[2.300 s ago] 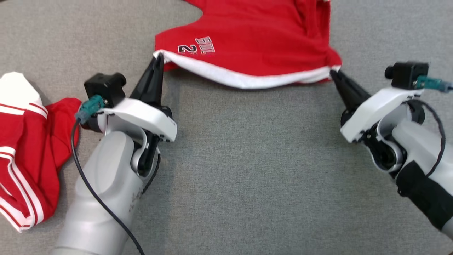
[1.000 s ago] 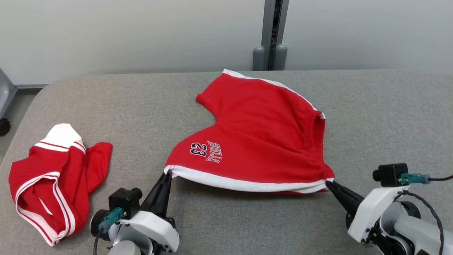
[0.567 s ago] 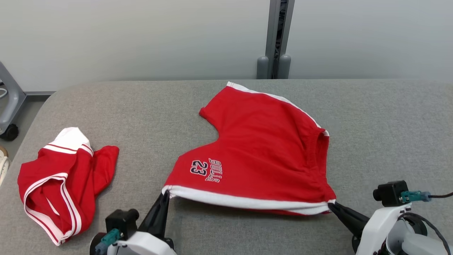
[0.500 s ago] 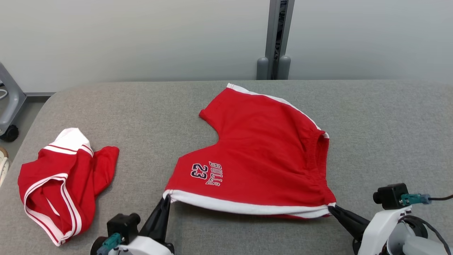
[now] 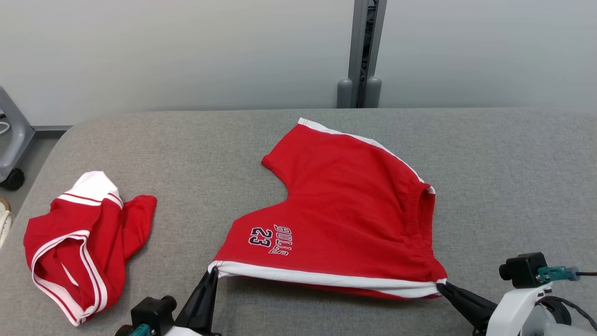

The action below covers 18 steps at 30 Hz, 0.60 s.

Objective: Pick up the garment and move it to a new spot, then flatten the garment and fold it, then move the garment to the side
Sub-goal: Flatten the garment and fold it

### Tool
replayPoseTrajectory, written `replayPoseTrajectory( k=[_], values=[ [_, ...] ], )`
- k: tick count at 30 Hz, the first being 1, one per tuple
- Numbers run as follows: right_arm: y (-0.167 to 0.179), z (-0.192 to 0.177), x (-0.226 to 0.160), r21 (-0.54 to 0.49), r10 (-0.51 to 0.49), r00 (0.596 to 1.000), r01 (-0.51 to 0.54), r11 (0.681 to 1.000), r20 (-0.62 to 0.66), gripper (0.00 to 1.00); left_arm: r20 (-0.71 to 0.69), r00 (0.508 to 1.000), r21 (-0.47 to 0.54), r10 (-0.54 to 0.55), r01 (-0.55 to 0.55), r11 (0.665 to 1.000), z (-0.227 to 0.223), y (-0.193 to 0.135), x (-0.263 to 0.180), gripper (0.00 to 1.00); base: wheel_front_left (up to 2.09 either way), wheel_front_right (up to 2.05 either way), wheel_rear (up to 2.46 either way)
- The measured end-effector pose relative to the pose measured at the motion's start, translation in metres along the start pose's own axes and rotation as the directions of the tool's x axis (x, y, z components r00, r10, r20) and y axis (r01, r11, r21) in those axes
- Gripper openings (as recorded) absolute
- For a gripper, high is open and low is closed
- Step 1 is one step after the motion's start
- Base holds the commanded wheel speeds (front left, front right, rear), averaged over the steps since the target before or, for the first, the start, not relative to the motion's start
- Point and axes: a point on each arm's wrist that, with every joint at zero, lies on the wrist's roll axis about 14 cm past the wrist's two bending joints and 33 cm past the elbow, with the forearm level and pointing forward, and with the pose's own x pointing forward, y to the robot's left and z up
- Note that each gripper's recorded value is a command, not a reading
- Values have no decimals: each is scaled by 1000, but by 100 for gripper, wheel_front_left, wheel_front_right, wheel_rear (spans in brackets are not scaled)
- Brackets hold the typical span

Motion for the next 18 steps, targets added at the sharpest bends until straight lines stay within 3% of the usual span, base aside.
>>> replayPoseTrajectory(
  k=[6,18],
  values=[
    [0,13,4,3,10,999,-10,1000,32,0,23,999,20,-22,22,1000,10,-4,13,0,0,0,0],
    [-26,74,33,62,-32,975,19,998,220,0,106,991,150,-84,67,986,60,2,115,0,0,0,0]
  ],
)
